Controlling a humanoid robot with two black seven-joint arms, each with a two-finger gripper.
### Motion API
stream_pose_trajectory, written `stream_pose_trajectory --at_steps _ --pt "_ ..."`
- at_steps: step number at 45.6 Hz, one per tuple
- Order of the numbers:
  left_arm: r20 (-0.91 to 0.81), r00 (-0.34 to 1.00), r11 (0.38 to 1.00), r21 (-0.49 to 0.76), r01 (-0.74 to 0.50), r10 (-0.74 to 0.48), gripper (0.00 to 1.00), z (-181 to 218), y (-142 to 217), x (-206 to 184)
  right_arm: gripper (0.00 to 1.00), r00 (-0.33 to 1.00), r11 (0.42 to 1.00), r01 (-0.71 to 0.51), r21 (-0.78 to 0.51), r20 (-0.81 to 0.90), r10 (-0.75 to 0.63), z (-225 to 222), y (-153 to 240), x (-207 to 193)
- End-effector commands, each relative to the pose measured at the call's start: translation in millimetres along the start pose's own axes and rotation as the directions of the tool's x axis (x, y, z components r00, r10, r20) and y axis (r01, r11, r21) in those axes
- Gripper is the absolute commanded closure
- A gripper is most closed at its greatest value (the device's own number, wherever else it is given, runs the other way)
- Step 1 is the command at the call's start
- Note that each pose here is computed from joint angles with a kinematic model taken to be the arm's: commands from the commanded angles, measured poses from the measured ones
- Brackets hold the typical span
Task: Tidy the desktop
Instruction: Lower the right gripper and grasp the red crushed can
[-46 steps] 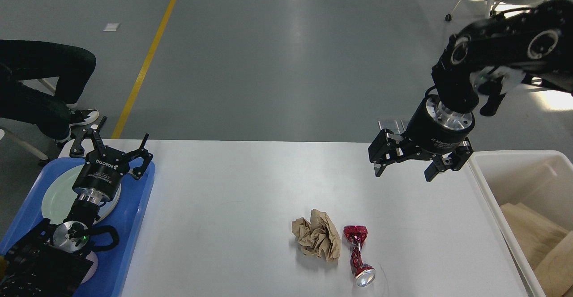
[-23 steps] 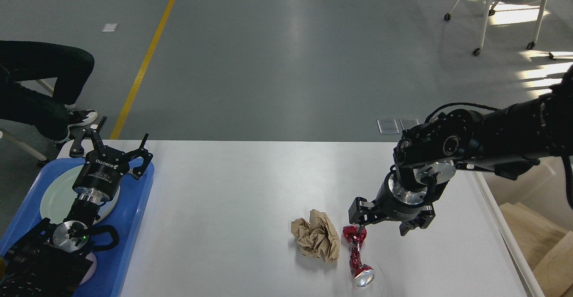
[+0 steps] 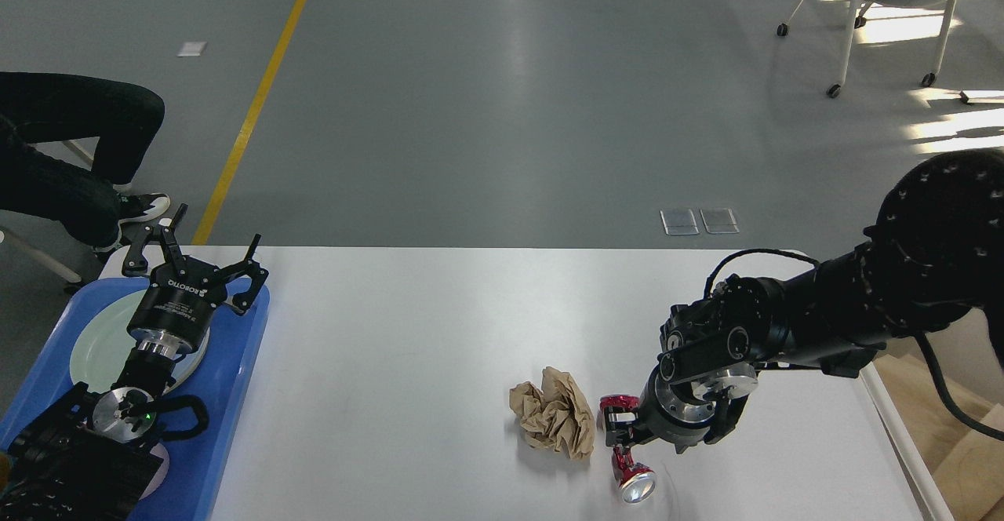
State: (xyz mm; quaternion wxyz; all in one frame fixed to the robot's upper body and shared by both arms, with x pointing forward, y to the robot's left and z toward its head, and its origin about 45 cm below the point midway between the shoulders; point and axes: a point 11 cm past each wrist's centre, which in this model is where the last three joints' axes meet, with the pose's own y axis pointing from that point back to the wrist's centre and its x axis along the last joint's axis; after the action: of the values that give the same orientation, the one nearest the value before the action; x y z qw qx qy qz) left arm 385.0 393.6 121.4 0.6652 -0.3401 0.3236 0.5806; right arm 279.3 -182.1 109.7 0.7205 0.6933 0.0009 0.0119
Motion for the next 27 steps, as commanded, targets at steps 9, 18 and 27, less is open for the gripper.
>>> stream_pose_trajectory --at_steps 9,18,27 --pt "0.0 1.0 1.0 0.0 -0.001 0.001 0.03 0 1 0 0.34 1.0 1.0 -0.007 0.002 -0.01 0.007 -2 -7 -1" --pt "0.0 1.0 1.0 0.0 0.0 0.0 0.03 0 0 0 0.34 1.0 1.0 -0.005 0.022 -0.002 0.005 -10 -13 -2" --pt "0.0 1.0 1.0 0.0 0.0 0.0 0.03 0 0 0 0.34 1.0 0.999 -0.012 0.039 0.006 0.012 -19 -24 -2"
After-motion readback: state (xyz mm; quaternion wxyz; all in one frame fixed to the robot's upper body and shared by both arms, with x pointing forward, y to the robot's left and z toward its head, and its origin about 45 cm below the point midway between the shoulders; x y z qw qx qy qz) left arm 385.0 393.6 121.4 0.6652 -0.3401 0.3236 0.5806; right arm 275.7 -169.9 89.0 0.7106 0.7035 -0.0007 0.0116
